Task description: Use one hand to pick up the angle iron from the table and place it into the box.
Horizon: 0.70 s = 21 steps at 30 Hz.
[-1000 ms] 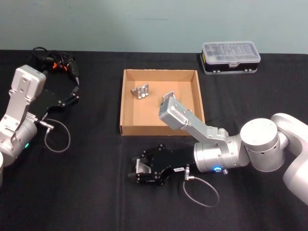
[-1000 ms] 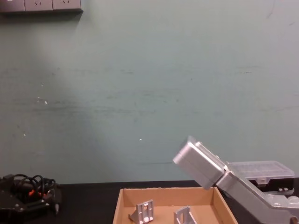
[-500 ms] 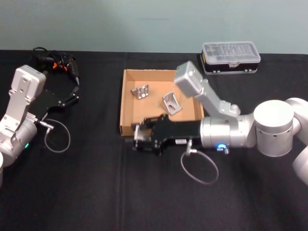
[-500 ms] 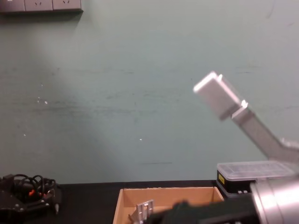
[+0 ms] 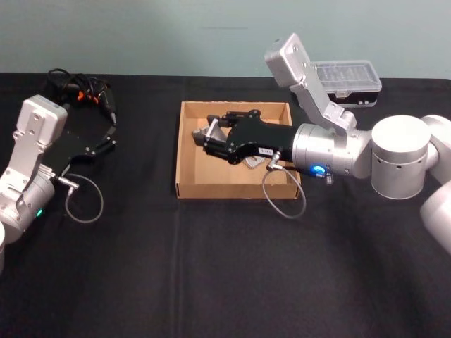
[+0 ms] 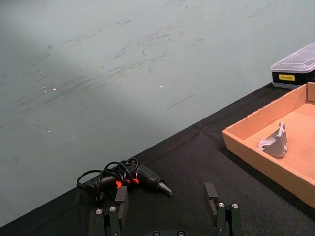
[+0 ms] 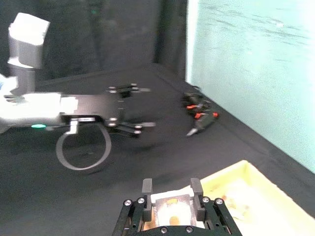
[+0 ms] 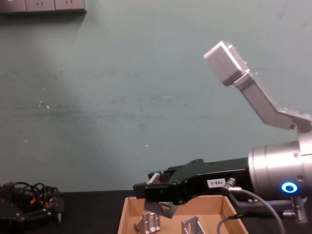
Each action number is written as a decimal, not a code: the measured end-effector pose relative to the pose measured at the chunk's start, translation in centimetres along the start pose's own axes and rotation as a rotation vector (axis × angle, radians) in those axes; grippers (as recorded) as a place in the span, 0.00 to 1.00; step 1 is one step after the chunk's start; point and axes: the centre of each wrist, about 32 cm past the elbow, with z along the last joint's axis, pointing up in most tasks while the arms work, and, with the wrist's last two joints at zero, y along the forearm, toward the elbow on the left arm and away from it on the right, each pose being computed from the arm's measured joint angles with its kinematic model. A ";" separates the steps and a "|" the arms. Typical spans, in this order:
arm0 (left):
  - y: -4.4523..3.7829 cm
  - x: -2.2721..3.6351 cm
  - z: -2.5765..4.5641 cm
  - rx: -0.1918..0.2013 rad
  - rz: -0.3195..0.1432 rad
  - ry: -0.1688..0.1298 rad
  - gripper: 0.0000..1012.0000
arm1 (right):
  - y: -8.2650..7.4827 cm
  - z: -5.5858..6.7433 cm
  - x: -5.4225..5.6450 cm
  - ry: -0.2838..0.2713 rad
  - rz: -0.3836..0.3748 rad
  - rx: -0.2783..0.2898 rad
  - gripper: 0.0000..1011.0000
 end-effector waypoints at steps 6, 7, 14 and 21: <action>0.00 0.00 0.00 0.000 0.000 0.000 0.99 | 1.4 -0.3 0.4 0.013 -0.061 -0.044 0.46; 0.00 0.00 0.00 0.000 0.000 0.000 0.99 | 1.6 -0.4 0.4 0.016 -0.065 -0.053 0.46; 0.00 0.00 0.00 0.000 0.000 0.000 0.99 | 3.1 -1.0 0.7 0.042 -0.089 -0.117 0.46; 0.00 0.00 0.00 0.000 0.000 0.000 0.99 | 4.4 -1.3 1.0 0.048 -0.103 -0.163 0.46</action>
